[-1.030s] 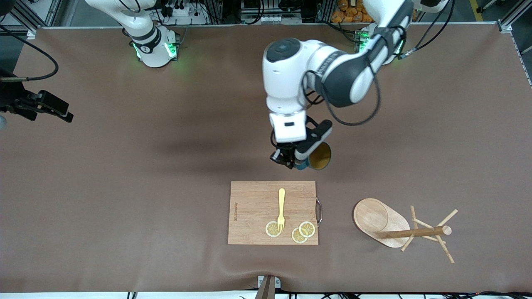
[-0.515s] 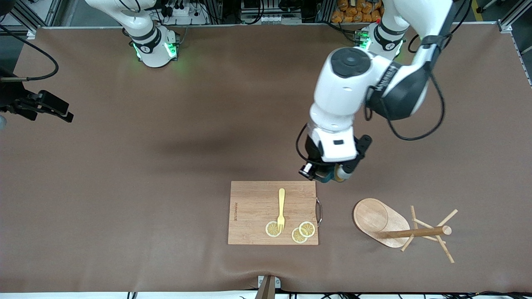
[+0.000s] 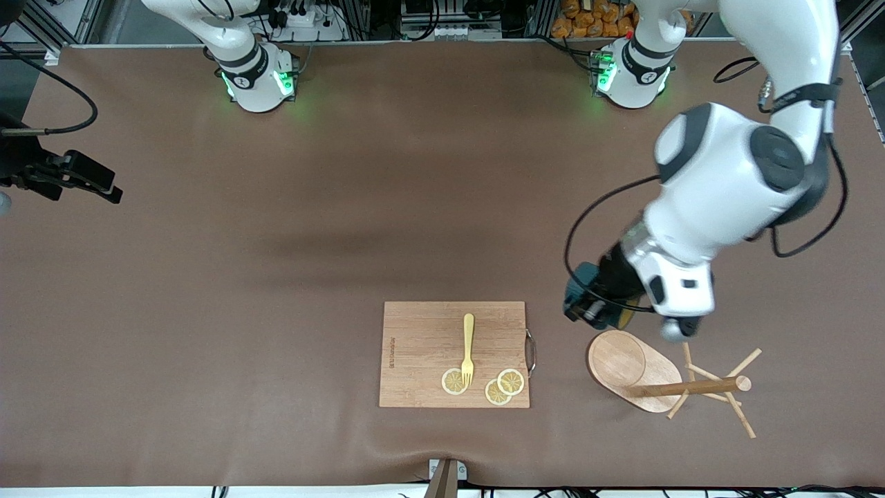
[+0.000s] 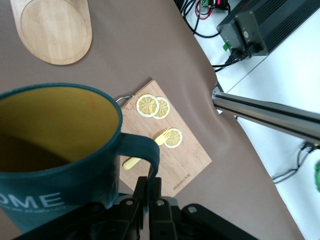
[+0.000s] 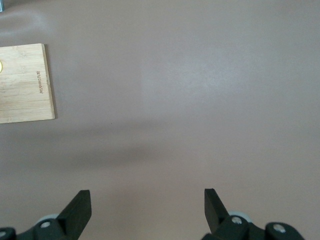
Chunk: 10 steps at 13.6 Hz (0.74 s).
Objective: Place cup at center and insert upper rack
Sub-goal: 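Lift the mug with the left gripper toward the wooden mug stand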
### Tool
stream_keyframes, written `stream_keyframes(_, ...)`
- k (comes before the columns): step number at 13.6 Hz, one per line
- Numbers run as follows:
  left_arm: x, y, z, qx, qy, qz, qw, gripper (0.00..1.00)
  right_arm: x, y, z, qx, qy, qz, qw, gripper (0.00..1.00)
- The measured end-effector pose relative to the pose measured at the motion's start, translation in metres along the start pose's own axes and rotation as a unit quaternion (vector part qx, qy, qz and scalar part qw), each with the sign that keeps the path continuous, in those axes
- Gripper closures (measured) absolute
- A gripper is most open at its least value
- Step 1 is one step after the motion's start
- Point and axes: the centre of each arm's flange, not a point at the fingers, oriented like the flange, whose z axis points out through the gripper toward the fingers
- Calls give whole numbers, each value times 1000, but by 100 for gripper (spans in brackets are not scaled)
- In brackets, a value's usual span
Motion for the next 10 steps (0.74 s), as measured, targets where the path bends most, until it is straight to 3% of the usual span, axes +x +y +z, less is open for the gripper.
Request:
stream_keyframes(4, 64, -22, -22, -55, -61, 7, 997, 95, 0, 0, 0, 0, 0, 0, 1000, 0)
stream_keyframes(10, 137, -69, -21, -164, -149, 40, 974, 95, 0, -1, 0, 0, 0, -1, 1000, 0)
